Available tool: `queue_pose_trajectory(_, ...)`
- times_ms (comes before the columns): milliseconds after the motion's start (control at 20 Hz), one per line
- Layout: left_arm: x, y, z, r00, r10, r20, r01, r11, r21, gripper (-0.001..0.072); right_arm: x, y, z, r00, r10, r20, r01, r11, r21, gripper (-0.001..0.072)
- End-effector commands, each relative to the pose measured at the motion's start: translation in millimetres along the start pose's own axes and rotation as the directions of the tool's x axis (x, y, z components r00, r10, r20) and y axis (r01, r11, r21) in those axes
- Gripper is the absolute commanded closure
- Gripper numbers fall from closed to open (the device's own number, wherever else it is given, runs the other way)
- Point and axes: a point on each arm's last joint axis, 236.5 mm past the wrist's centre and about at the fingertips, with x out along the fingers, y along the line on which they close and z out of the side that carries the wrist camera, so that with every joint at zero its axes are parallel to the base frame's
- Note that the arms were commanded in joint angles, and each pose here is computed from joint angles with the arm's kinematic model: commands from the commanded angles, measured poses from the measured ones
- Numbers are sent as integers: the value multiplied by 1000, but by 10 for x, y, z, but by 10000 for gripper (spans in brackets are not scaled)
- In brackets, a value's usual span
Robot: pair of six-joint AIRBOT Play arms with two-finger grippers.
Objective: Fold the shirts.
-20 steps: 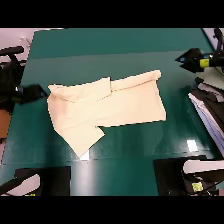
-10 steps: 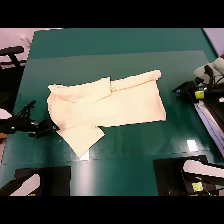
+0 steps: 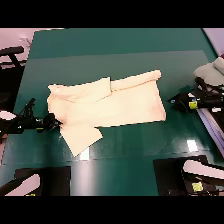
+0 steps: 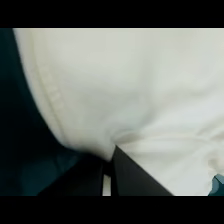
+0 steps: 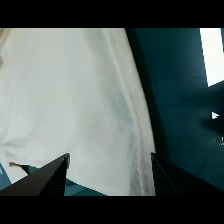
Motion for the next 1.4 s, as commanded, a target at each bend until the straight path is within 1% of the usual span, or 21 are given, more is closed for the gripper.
queue_pose_trajectory(0, 32, -7, -29, 1000, -12, -18, 13, 1000, 21, 682, 20, -14, -48, 1000, 0, -15, 0, 1000, 1, 143)
queue_pose_trajectory(200, 23, -49, -193, 996, -30, -87, 36, 997, 75, 682, 73, -97, -185, 996, -26, -81, 26, 1000, -7, 143)
queue_pose_trajectory(600, 1, -87, -357, 987, -46, -156, 58, 995, 75, 682, 524, -258, -522, 980, -46, -192, 52, 998, 23, 145)
queue_pose_trajectory(650, -1, -92, -373, 985, -48, -163, 61, 995, 75, 682, 578, -257, -562, 978, -54, -200, 58, 998, 16, 175)
queue_pose_trajectory(700, -5, -100, -393, 984, -52, -172, 65, 995, 74, 682, 629, -236, -579, 978, -58, -201, 61, 998, 6, 294)
queue_pose_trajectory(850, -37, -163, -474, 975, -75, -209, 91, 993, 71, 684, 716, -46, -572, 981, -40, -191, 35, 999, -32, 690)
queue_pose_trajectory(900, -73, -239, -499, 969, -100, -228, 122, 989, 85, 684, 717, 57, -550, 984, -20, -177, 13, 999, -38, 691)
queue_pose_trajectory(1000, -217, -542, -491, 945, -199, -259, 236, 964, 124, 685, 630, 328, -444, 993, 41, -111, -47, 998, -51, 693)
queue_pose_trajectory(1050, -331, -719, -442, 936, -246, -251, 287, 948, 141, 685, 543, 519, -376, 994, 84, -65, -88, 994, -67, 693)
queue_pose_trajectory(1100, -497, -917, -345, 936, -284, -210, 323, 928, 187, 686, 426, 721, -318, 992, 123, -16, -124, 987, -97, 693)
queue_pose_trajectory(1200, -924, -1266, -139, 947, -312, -80, 321, 893, 316, 686, 126, 1048, -229, 985, 154, 77, -136, 970, -200, 694)
queue_pose_trajectory(1350, -1666, -1762, -162, 933, -349, 82, 271, 837, 476, 686, -432, 1651, -150, 954, 208, 215, -112, 914, -389, 694)
